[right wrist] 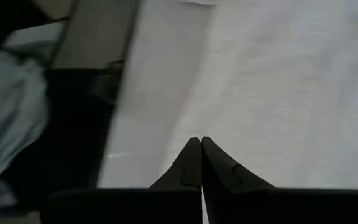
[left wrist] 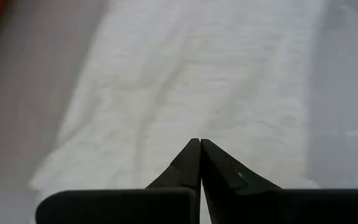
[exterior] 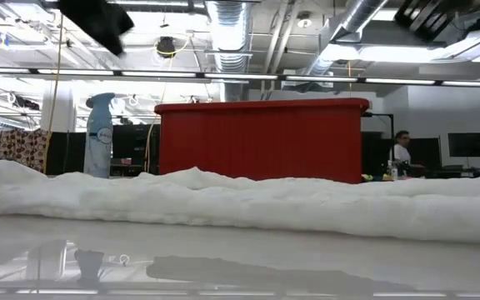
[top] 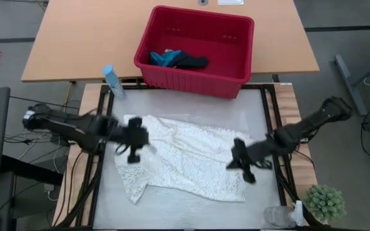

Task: Fold Laundry from Bin
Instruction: Fold the white shirt

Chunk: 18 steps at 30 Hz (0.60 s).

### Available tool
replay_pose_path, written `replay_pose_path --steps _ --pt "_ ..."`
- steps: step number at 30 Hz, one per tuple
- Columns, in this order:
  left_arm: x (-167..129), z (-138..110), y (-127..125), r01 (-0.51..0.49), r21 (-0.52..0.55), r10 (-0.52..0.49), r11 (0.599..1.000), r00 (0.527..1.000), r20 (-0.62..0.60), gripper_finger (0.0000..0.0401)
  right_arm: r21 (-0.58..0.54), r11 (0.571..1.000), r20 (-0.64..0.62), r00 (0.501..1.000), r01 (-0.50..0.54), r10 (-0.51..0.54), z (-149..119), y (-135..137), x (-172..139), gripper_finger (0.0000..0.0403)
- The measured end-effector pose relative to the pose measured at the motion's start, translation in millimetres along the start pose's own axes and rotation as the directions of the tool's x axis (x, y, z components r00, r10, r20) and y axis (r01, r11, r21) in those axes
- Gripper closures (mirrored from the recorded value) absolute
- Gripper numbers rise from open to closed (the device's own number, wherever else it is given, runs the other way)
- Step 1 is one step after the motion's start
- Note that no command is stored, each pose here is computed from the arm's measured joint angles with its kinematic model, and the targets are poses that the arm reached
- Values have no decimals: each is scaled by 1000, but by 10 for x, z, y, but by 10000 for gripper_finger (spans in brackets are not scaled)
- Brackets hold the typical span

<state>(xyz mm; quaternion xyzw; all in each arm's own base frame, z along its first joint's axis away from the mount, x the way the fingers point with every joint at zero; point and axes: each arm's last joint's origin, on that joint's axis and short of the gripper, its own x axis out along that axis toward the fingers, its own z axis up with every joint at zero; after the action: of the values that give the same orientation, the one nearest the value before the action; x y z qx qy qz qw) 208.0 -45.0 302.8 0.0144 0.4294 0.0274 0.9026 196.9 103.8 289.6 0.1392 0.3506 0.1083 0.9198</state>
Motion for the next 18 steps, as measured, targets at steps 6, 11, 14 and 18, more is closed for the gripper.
replay_pose_path --steps 6,11,14,18 --pt "-84 -179 -707 75 38 -76 996 997 23 401 -157 988 -44 999 -12 5 -192 316 271 380" --pt "18 -314 -1097 55 -52 -53 997 998 25 401 -130 984 -142 980 119 -138 -413 358 574 377" --pt "113 -390 -1249 8 -65 -6 998 1000 21 401 -95 978 -226 952 188 -205 -546 330 758 364" --pt "235 -500 -1415 52 -15 -53 999 995 -79 401 -62 969 -299 922 239 -247 -704 330 979 332"
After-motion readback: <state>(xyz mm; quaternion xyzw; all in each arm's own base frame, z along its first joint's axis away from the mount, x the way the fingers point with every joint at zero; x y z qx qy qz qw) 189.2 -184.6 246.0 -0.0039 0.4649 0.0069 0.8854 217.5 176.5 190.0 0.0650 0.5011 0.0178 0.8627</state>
